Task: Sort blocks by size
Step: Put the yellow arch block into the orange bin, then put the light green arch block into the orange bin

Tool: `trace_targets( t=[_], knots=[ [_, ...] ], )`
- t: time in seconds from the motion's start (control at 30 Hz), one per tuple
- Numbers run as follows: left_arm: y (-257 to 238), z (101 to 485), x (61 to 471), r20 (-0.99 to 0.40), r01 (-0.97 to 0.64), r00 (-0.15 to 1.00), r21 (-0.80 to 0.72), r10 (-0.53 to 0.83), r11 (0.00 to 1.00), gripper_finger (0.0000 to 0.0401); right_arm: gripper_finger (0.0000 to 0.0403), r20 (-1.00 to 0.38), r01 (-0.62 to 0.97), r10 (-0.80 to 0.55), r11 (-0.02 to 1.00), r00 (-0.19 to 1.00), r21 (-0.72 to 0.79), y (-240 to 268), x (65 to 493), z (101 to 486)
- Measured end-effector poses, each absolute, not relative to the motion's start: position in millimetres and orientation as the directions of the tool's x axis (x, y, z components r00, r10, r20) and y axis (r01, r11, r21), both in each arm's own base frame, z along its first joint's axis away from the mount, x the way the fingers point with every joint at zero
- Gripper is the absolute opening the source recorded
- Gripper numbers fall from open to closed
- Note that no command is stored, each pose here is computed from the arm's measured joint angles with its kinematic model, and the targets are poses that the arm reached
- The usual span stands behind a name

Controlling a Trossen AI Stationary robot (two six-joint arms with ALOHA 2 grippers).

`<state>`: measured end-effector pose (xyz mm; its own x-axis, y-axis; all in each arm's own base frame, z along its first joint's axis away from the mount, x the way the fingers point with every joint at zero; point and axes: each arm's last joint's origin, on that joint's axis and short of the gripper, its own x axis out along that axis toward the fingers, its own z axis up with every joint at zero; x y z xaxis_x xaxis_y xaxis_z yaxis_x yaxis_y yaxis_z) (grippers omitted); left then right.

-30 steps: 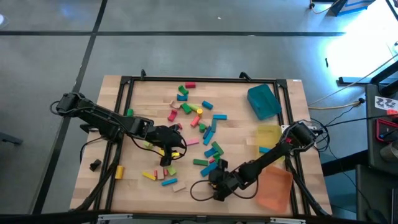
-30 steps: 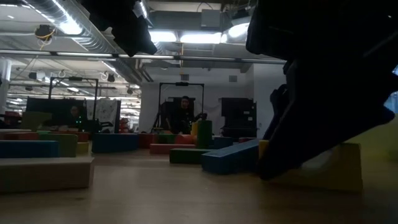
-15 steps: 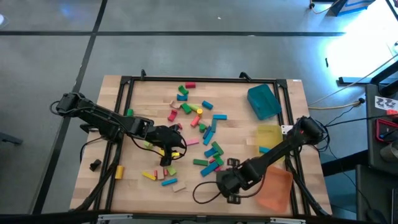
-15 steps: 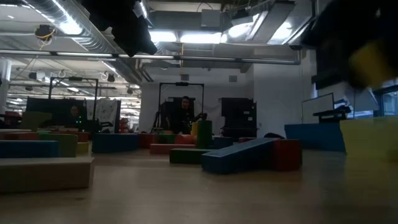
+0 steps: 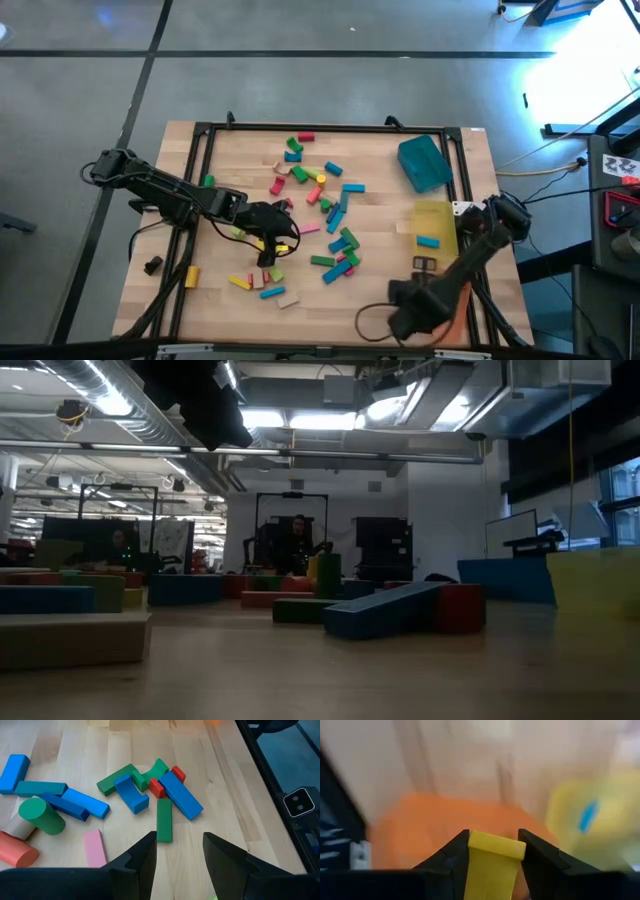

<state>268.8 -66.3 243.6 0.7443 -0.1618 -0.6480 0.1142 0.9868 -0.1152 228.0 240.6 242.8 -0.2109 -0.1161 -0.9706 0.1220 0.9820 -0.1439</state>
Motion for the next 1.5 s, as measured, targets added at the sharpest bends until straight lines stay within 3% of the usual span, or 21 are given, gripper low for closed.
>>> trace_targets(
  t=[0.5, 0.97, 1.2, 1.5],
  knots=[
    [-66, 244, 269, -0.648, 0.116, 0.744, -0.113, -0.161, 0.987, 0.0145, 0.0168, -0.989, 0.105, -0.095, 0.989, -0.109, -0.107, 281, 192, 241],
    [-65, 243, 269, -0.648, 0.094, 0.75, -0.095, -0.133, 0.991, 0.0145, 0.0174, -0.99, 0.166, -0.087, 0.98, -0.114, -0.105, 281, 192, 241],
    [-64, 243, 269, -0.647, 0.067, 0.756, -0.072, -0.098, 0.995, 0.0145, 0.0216, -0.989, 0.183, -0.088, 0.977, -0.115, -0.108, 281, 192, 241],
    [-54, 259, 230, -0.793, -0.039, 0.607, -0.095, -0.052, 0.995, 0.0145, 0.0248, -0.991, 0.181, -0.107, 0.976, -0.083, -0.121, 281, 193, 240]
  ],
)
